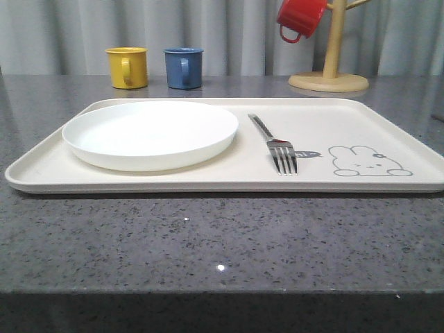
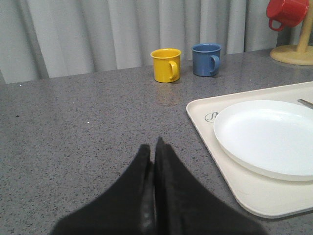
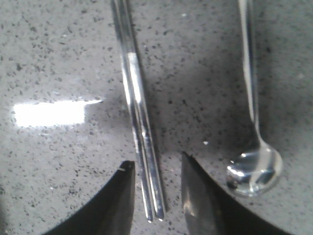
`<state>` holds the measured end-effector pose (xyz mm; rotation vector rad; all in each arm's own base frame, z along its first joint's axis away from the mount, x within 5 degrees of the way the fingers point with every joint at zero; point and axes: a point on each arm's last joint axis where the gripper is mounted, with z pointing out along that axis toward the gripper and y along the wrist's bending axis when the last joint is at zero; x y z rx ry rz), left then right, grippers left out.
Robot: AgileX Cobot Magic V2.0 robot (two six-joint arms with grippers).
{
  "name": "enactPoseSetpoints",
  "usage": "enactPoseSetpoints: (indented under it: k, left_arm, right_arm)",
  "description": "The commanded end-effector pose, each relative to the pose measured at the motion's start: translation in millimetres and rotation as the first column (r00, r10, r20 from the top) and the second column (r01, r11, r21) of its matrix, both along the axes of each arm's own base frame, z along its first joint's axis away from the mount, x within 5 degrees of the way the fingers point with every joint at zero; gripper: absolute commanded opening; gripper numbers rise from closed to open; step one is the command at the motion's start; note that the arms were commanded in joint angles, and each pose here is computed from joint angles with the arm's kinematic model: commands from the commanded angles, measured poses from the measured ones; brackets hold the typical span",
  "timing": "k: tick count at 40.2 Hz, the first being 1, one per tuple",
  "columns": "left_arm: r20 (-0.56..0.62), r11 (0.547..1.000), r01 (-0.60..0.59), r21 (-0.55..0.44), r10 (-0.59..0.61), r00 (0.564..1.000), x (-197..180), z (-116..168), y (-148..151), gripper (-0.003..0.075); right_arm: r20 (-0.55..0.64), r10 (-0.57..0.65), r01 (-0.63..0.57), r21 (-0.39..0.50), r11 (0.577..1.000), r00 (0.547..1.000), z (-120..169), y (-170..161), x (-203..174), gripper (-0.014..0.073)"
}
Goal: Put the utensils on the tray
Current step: 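Reach the right gripper down to the chopsticks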
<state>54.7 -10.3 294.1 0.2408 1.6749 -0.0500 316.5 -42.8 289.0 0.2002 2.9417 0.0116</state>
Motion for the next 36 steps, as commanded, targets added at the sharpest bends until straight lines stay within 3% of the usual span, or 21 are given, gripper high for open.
enactPoseSetpoints:
  k: [1, 6, 36]
  left_arm:
    - [0.098, 0.999, 0.006, -0.033, -0.003, 0.995, -0.3, 16.2, -0.3, -0.0018]
    - [0.098, 0.999, 0.006, -0.033, -0.003, 0.995, -0.3, 16.2, -0.3, -0.0018]
    - [0.098, 0.999, 0.006, -0.033, -0.003, 0.995, -0.3, 16.2, -0.3, -0.0018]
  right_arm:
    - [0.112, 0.022, -0.021, -0.006, 1.0, 0.993, 20.1, 1.5, -2.7, 0.0296]
    - [0.126, 0.041, -0.039, -0.012, 0.999, 0.991, 20.5, 2.2, -1.3, 0.0343]
    - [0.028, 0.039, -0.039, 0.02, 0.999, 0.999, -16.8, 1.8, 19.1, 0.0316]
